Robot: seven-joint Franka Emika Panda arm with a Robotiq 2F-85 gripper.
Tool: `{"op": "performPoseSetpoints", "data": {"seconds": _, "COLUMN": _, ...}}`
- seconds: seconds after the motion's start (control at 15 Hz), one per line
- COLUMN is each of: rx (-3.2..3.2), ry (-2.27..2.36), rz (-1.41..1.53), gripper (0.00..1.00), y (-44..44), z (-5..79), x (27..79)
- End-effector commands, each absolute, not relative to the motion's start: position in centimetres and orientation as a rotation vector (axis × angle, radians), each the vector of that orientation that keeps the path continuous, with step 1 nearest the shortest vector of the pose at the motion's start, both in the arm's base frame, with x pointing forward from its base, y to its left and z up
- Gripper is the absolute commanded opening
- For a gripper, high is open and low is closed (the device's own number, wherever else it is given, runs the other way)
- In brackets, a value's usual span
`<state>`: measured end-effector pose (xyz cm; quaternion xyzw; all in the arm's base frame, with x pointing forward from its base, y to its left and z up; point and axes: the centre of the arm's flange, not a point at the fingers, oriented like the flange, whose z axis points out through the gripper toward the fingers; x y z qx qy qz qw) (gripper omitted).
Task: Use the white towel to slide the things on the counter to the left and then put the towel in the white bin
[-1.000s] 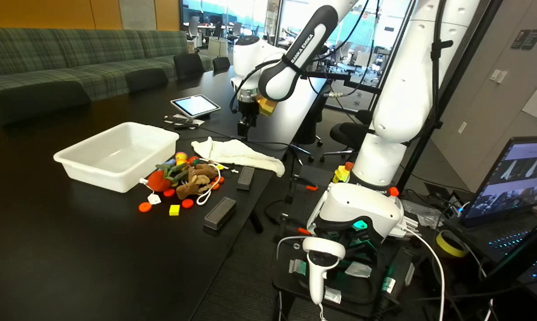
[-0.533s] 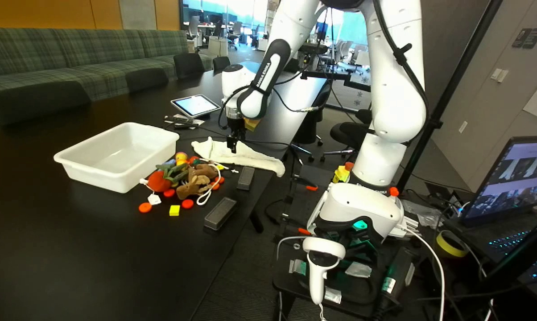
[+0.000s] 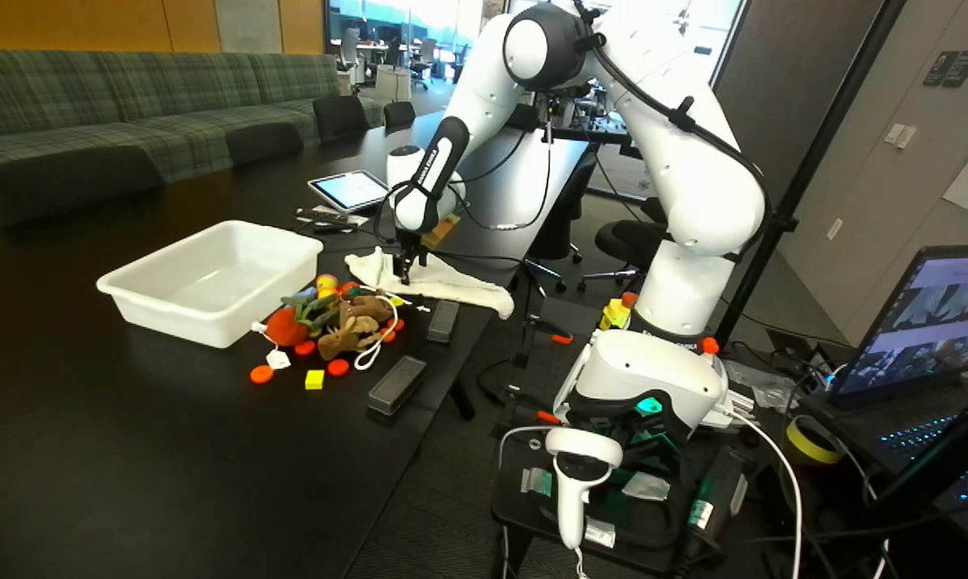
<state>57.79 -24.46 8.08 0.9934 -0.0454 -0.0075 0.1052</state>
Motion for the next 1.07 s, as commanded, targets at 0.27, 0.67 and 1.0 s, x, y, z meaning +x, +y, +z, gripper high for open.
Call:
{"op": "performPoseSetpoints", "data": {"seconds": 0.27, "rx": 2.977, "ry": -0.133, "rz": -0.126, "gripper": 1.00, "y": -29.9, "z": 4.6, "x": 60.5}}
{"op": "performPoseSetpoints", "data": {"seconds": 0.67, "rx": 2.973, "ry": -0.035, "rz": -0.252, "gripper": 0.47, "y": -29.5, "z": 4.4, "x": 58.5}}
{"op": "performPoseSetpoints", "data": {"seconds": 1.0, "rx": 2.928, "ry": 0.057, "rz": -0.248, "gripper": 0.14, "y": -29.1, "z": 7.4, "x": 55.1}}
